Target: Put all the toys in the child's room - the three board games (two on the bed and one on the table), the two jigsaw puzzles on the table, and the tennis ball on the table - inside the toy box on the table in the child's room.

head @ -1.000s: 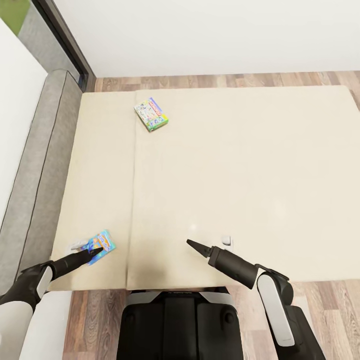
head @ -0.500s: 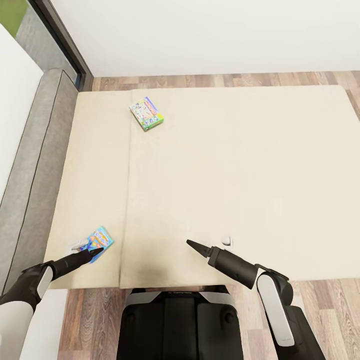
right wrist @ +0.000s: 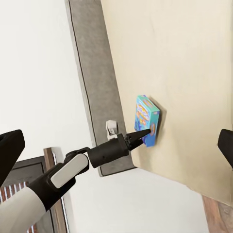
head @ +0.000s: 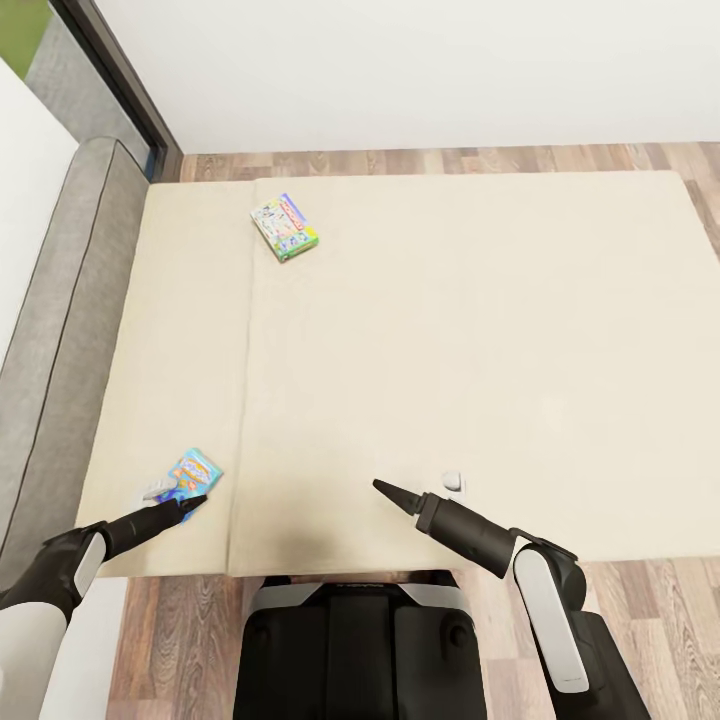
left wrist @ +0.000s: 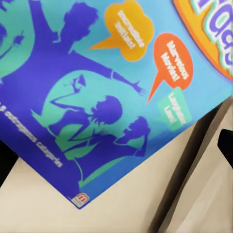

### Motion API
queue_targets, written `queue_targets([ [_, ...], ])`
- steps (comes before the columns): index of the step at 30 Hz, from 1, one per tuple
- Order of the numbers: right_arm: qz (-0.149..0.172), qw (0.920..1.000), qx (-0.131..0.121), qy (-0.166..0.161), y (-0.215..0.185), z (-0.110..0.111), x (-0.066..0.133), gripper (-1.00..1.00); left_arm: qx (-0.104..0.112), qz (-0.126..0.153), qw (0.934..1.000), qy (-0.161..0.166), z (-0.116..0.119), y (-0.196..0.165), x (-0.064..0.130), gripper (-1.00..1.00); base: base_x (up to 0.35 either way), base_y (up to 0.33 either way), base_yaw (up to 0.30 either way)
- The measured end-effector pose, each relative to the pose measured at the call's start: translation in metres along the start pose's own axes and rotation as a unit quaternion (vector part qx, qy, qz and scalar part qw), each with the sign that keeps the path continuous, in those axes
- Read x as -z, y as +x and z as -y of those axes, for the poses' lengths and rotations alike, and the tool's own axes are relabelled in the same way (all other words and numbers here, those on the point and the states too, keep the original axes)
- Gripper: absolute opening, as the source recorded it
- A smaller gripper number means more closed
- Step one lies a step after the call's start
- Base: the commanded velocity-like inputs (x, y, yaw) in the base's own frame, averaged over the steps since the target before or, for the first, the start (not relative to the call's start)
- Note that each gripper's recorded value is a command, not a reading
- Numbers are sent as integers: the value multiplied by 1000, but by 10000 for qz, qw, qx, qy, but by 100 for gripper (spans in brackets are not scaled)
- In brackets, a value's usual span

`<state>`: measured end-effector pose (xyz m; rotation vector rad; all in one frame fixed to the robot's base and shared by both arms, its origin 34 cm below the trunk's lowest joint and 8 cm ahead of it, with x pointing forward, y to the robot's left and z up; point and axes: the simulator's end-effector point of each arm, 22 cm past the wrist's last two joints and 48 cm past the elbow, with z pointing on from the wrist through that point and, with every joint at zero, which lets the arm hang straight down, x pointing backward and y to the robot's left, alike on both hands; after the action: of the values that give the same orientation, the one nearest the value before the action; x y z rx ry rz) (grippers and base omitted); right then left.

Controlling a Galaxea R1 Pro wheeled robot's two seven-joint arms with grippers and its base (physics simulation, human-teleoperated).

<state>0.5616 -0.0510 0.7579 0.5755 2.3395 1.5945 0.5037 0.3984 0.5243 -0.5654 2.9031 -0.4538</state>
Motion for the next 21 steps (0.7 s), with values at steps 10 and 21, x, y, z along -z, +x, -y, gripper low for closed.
queue_targets([
  [10, 0, 10000, 4, 1, 0, 0, 0, 100, -1, 2, 10000, 0, 0, 0, 0, 100, 0, -7, 0],
  [21, 0, 10000, -3, 11, 0, 1, 0, 100, -2, 4, 10000, -1, 0, 0, 0, 100, 0, 0, 0],
])
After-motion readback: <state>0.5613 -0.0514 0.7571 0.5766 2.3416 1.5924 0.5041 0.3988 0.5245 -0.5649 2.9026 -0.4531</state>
